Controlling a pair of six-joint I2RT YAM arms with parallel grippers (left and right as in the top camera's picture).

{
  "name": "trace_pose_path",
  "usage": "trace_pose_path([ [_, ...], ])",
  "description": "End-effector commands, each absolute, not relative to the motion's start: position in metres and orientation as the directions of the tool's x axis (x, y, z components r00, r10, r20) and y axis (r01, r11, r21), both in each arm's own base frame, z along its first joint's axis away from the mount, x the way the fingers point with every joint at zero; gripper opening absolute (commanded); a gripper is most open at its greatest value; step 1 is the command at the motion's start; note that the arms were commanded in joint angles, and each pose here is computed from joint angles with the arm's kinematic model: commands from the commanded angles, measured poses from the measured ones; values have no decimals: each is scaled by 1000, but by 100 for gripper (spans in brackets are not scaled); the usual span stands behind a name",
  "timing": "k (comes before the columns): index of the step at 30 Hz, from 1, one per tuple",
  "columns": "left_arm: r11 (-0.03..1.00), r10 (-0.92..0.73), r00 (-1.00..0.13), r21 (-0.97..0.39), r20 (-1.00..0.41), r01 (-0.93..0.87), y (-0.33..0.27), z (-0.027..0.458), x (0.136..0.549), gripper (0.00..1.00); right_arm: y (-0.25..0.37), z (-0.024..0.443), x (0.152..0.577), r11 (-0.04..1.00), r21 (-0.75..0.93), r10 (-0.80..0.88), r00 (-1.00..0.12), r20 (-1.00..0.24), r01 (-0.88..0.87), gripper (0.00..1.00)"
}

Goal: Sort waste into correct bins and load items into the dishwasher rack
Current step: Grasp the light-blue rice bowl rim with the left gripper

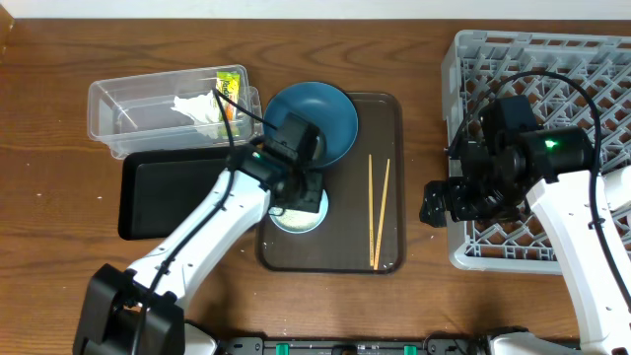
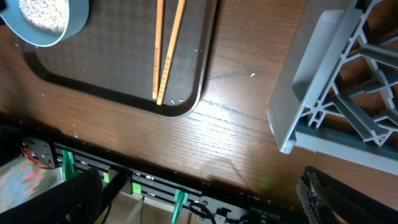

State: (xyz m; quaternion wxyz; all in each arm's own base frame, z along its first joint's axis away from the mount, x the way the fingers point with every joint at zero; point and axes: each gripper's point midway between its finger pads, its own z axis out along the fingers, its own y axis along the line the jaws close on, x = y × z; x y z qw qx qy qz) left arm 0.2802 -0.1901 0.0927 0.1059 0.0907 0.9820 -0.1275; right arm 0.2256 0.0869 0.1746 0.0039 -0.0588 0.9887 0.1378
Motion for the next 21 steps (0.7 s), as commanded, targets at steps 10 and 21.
trace_pose_path([
  [10,956,162,-960,-206,-229,210,-213,59,268,49,90,177,224,953,280,-112,-993,-28,-115,99],
  [21,952,228,-961,-174,-157,254,-229,20,256,38,90,177,224,953,280,-112,-993,-29,-116,99],
])
